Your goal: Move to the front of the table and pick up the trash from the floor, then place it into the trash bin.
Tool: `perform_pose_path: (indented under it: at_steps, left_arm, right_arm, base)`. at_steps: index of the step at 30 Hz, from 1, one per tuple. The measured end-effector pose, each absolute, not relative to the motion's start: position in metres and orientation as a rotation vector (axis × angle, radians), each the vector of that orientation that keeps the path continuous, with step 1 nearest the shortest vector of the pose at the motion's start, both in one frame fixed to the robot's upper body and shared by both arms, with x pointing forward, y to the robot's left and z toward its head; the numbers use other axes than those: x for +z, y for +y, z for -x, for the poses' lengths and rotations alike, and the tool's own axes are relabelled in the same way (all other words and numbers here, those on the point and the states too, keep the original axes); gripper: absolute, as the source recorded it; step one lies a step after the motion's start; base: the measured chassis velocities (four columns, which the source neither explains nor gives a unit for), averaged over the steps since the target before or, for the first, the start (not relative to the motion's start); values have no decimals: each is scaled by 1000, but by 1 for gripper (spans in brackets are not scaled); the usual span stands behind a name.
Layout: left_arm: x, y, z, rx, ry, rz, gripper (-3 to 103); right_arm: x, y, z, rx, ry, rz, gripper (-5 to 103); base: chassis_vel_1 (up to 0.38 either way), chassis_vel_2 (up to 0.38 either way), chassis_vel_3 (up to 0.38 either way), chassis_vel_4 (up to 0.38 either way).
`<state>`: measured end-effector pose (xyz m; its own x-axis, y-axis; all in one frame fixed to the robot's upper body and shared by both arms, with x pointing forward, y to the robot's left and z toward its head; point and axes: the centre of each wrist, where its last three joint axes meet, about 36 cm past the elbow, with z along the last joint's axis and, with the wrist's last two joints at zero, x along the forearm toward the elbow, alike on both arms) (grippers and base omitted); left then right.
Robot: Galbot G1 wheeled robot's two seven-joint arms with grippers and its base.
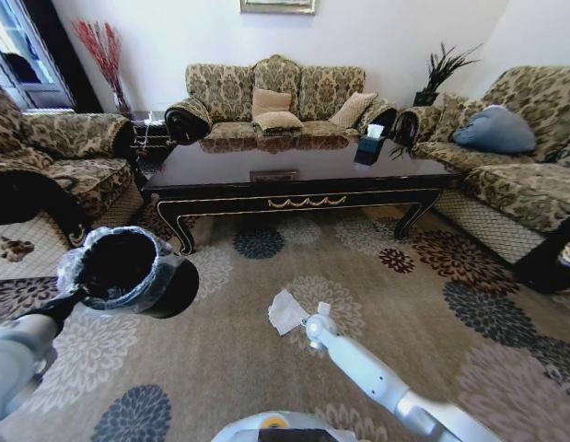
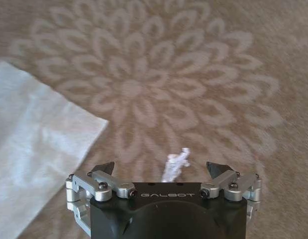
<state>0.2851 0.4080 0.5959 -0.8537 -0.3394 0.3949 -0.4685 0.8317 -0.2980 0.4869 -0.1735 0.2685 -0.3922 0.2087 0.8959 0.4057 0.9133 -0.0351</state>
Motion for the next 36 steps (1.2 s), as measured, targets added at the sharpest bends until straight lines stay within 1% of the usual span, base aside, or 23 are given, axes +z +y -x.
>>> perform_pose_path:
  at_steps: [10, 17, 18, 19, 21, 24, 25, 26, 27, 28, 29, 30, 32, 33, 34, 35, 36]
  left_arm:
    - [596, 404, -283, 543, -2687, -612, 3]
    - [598, 403, -282, 537, -2696, -612, 3]
    - [598, 402, -282, 536, -2698, -611, 3]
    - [599, 402, -282, 534, -2702, -609, 3]
    - [599, 401, -282, 533, -2703, -609, 3]
    - [598, 400, -282, 526, -2700, -615, 3]
    - [598, 400, -282, 526, -2700, -615, 3]
    - [598, 400, -282, 524, -2700, -616, 3]
    - [597, 400, -282, 523, -2699, -617, 3]
    - [597, 400, -282, 522, -2699, -618, 3]
    - [597, 400, -282, 522, -2699, -617, 3]
    - [597, 400, -282, 522, -2699, -617, 3]
    - [597, 401, -282, 521, -2698, -619, 3]
    - [597, 401, -283, 520, -2697, -621, 3]
    - [596, 401, -283, 518, -2695, -623, 3]
    - [596, 401, -283, 518, -2695, -623, 3]
    - [595, 401, -283, 519, -2693, -623, 3]
  right_arm:
    - [253, -192, -507, -267, -1953, 469, 100]
    - [241, -206, -510, -273, -1929, 495, 100]
    - [239, -208, -509, -274, -1928, 496, 101]
    - [237, -211, -509, -275, -1931, 493, 99]
    - [237, -211, -509, -276, -1932, 492, 99]
    - [235, -213, -508, -277, -1941, 488, 90]
    - [235, -213, -508, -277, -1941, 488, 90]
    - [235, -213, -508, -277, -1942, 488, 86]
    - [234, -213, -508, -275, -1944, 487, 86]
    - [234, -213, -507, -269, -1948, 487, 80]
    - [233, -212, -506, -266, -1951, 486, 77]
    - [233, -212, -506, -266, -1951, 486, 77]
    - [234, -210, -503, -258, -1960, 480, 70]
    - [234, -210, -502, -257, -1961, 478, 70]
    - [235, -209, -500, -253, -1965, 476, 66]
    - [235, -209, -500, -253, -1965, 476, 66]
    - [236, -209, -498, -250, -1967, 473, 63]
  base:
    - [0, 0, 0, 0]
    - [0, 0, 0, 0]
    - [0, 0, 0, 0]
    - [0, 0, 0, 0]
    - [0, 0, 0, 0]
    - [0, 0, 0, 0]
    - [0, 0, 0, 0]
    - [0, 0, 0, 0]
    - [0, 0, 0, 0]
    - [0, 0, 0, 0]
    - [0, 0, 0, 0]
    - [0, 0, 0, 0]
    - [0, 0, 0, 0]
    - [0, 0, 0, 0]
    - [0, 0, 0, 0]
    - [0, 0, 0, 0]
    - [0, 0, 0, 0]
